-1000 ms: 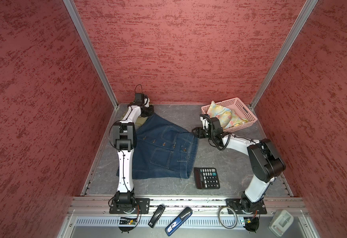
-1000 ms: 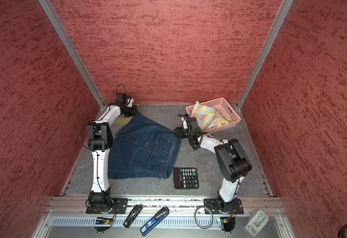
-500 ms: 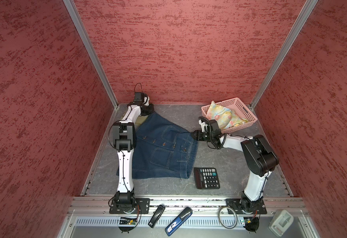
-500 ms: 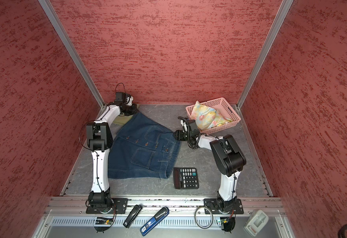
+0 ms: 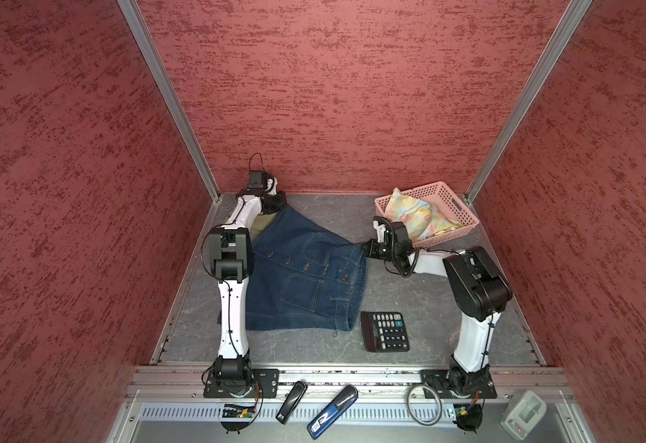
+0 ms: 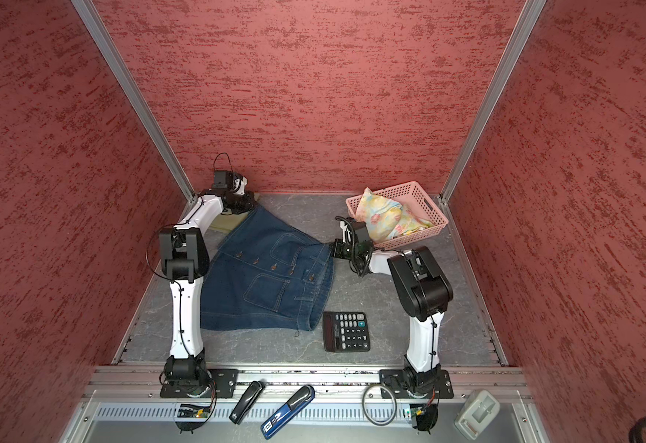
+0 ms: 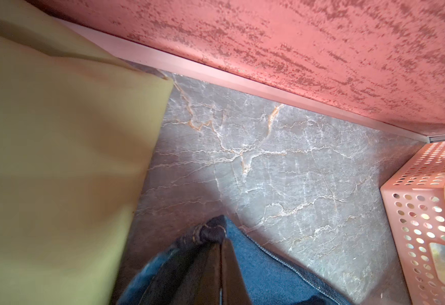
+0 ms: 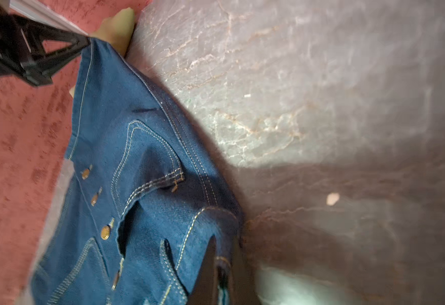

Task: Fold and stack skirts
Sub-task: Fold the skirt at the center of the table.

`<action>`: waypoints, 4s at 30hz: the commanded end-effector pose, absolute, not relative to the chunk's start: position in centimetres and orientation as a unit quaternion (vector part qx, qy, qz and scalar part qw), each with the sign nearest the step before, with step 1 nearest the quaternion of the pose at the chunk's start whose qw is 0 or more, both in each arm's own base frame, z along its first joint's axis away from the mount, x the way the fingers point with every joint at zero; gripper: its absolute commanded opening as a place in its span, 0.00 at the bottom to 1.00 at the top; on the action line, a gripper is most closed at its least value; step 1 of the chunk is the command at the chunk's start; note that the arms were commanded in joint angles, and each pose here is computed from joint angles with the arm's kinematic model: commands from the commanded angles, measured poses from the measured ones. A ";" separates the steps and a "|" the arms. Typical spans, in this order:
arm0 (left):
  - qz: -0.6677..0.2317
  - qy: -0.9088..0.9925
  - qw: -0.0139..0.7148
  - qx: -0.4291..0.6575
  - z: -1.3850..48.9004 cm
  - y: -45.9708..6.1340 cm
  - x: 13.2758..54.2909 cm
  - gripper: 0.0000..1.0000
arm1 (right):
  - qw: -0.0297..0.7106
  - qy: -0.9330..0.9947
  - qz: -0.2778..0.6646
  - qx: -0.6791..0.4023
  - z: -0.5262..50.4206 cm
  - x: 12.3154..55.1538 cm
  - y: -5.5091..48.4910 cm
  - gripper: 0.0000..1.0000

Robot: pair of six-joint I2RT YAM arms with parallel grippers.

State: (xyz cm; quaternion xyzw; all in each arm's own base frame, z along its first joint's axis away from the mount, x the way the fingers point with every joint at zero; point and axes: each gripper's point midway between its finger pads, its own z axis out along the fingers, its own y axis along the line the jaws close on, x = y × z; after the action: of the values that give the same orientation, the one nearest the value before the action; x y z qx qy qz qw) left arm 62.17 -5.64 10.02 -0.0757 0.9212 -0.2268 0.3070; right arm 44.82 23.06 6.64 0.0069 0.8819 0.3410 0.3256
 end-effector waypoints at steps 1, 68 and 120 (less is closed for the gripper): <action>-0.241 0.899 0.355 -0.088 14.7 -3.8 62.8 0.00 | 0.395 0.857 0.331 -0.004 10.7 47.0 21.6 0.00; -0.220 0.835 0.412 -0.290 22.9 4.0 38.4 0.00 | 0.638 0.642 0.287 -0.314 26.6 44.5 22.2 0.00; -0.188 0.841 0.300 -0.408 10.1 1.1 29.0 0.00 | 0.692 0.587 0.224 -0.357 21.5 36.1 18.1 0.01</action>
State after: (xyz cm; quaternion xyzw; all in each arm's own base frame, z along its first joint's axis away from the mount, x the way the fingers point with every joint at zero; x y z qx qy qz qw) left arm 29.18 -0.39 10.27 -0.3813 0.8527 -0.2157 0.2845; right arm 35.85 19.19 19.86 -0.3619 0.6036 0.2650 0.6591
